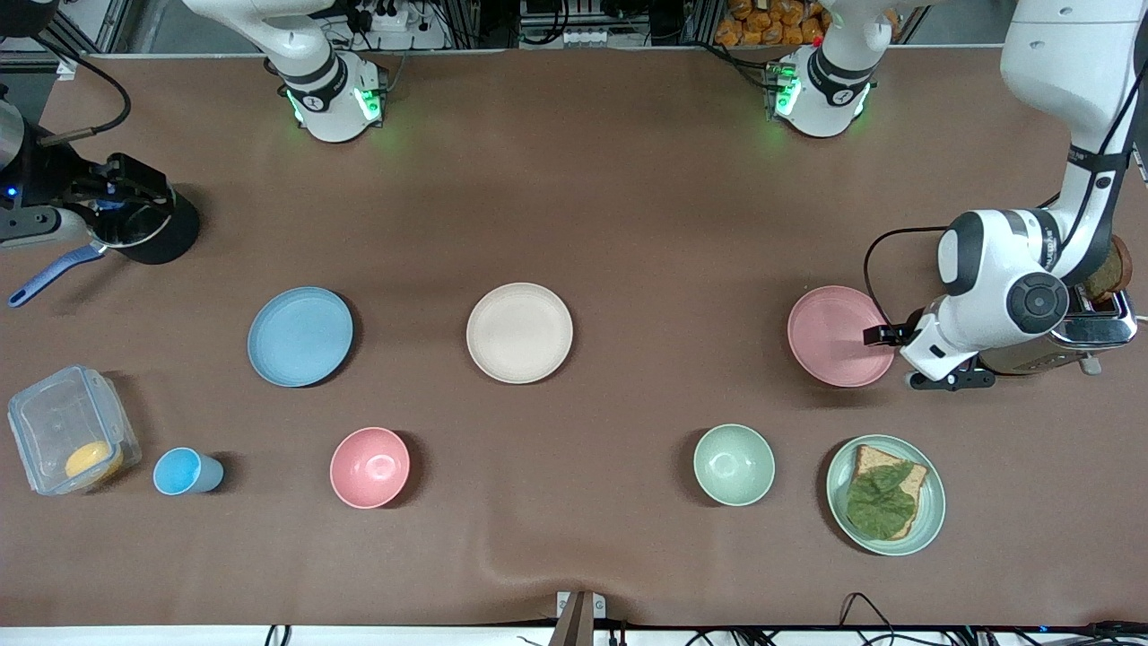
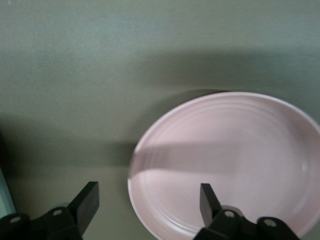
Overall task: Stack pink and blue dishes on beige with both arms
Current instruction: 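Close the left gripper on the pink plate's rim and lift it, then carry the pink plate with the left gripper onto the beige plate, then lower the pink plate onto the beige plate while the right gripper grasps the blue plate, then open the left gripper and withdraw while the right gripper lifts the blue plate, then carry the blue plate with the right gripper onto the pink plate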
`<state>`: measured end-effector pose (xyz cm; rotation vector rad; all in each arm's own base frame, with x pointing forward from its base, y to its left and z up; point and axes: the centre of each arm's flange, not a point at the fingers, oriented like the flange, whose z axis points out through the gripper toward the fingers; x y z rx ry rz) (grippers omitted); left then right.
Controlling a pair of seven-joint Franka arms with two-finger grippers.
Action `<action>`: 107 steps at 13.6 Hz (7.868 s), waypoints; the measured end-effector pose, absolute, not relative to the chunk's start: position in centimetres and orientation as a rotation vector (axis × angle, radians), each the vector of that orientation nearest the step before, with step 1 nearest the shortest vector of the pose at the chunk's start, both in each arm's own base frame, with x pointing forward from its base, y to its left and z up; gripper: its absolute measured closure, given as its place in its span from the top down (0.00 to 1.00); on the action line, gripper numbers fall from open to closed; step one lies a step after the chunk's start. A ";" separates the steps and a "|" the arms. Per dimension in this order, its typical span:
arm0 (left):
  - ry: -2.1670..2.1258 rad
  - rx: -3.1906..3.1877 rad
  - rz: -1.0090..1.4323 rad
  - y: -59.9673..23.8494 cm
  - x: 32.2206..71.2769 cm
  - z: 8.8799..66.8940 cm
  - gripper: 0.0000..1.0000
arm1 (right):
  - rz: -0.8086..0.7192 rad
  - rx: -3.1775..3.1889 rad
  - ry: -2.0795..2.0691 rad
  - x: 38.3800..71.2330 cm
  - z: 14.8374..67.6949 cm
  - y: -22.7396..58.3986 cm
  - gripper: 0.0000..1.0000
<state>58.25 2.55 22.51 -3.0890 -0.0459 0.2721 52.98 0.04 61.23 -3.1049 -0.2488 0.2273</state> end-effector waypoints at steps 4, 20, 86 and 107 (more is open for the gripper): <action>-0.082 -3.094 0.298 4.4 58.0 20.2 0.73 | 0.227 -3.105 -0.248 53.0 61.2 0.0 1.00; -0.015 -3.115 0.262 2.2 58.9 20.2 0.09 | 0.228 -3.105 -0.248 53.0 61.2 0.0 1.00; -0.002 -3.103 -0.184 -20.4 59.7 58.7 1.00 | 0.539 -2.887 0.012 57.4 21.0 -12.9 0.03; -0.019 -3.068 -0.148 -7.2 56.4 65.8 1.00 | 0.500 -2.751 -0.545 57.6 26.9 25.9 0.03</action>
